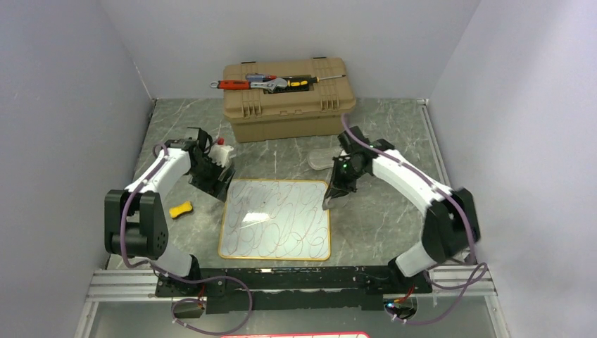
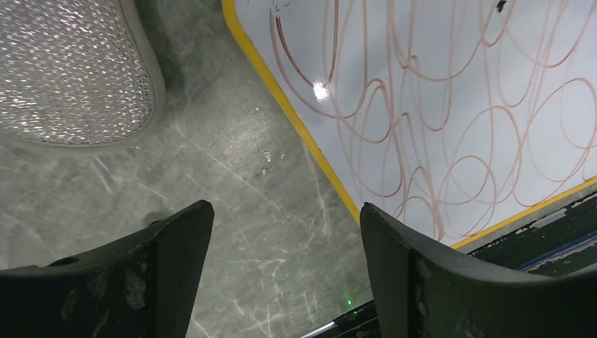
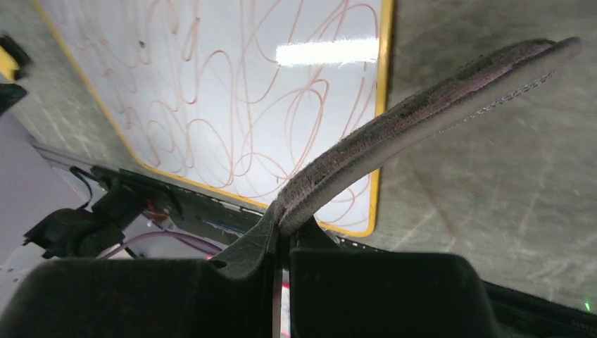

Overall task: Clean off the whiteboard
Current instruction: Erase the whiteboard at the center of the board.

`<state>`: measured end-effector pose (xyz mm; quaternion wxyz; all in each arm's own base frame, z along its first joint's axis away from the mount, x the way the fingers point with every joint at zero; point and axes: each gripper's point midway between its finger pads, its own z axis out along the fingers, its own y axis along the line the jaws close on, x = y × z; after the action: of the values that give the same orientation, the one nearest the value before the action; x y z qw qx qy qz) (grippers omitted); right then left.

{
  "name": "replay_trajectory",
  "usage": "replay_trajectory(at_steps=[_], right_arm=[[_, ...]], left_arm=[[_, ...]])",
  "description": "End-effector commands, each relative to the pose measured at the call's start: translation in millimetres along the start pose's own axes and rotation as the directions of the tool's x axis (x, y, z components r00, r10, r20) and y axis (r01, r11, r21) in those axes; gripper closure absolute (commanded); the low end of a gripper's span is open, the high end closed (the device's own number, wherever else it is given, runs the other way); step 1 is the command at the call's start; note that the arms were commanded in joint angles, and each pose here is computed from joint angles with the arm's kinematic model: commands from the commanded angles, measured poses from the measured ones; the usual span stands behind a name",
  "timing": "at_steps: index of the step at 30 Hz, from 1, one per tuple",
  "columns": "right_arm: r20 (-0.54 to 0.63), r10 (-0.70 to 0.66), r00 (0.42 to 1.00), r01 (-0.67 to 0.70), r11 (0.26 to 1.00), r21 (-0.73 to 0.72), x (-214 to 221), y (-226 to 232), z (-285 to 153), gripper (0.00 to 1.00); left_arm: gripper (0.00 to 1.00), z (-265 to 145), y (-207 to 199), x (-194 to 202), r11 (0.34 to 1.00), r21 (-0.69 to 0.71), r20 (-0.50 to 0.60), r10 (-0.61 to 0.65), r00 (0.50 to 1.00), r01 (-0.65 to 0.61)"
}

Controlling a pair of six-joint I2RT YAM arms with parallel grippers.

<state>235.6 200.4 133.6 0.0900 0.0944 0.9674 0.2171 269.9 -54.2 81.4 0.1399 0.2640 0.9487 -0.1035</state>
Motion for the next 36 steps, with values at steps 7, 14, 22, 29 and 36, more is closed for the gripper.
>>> replay_trajectory(at_steps=[7, 14, 22, 29, 36], right_arm=[[-0.122, -0.084, 0.989, 0.051, 0.966, -0.252, -22.2, 46.8, 78.9, 1.0], [0.003, -0.082, 0.997, 0.08, 0.961, -0.266, -39.8, 30.9, 124.5, 1.0], [0.016, -0.038, 0.999, 0.041, 0.96, -0.278, -32.2, 14.2, 156.0, 1.0], [0.006, -0.051, 0.999, 0.05, 0.943, -0.328, -24.7, 74.5, 215.2, 1.0], [0.018, -0.022, 1.0, 0.027, 0.947, -0.319, -34.3, 119.6, 256.5, 1.0]], left_arm=[[0.36, 29.8, -10.8, -9.3, 0.991, 0.129, 0.088, 0.029, 0.996, -0.04], [0.49, 71.2, 1.4, 0.2, 0.988, 0.152, -0.016, -0.003, 1.0, 0.005], [0.59, 95.3, 3.8, 9.7, 0.983, 0.183, -0.078, 0.002, 0.997, 0.012], [0.69, 103.0, -2.9, 18.1, 0.977, 0.212, -0.095, 0.034, 0.995, -0.013], [0.74, 102.2, -2.6, 14.3, 0.983, 0.177, -0.094, 0.061, 0.994, -0.044]])
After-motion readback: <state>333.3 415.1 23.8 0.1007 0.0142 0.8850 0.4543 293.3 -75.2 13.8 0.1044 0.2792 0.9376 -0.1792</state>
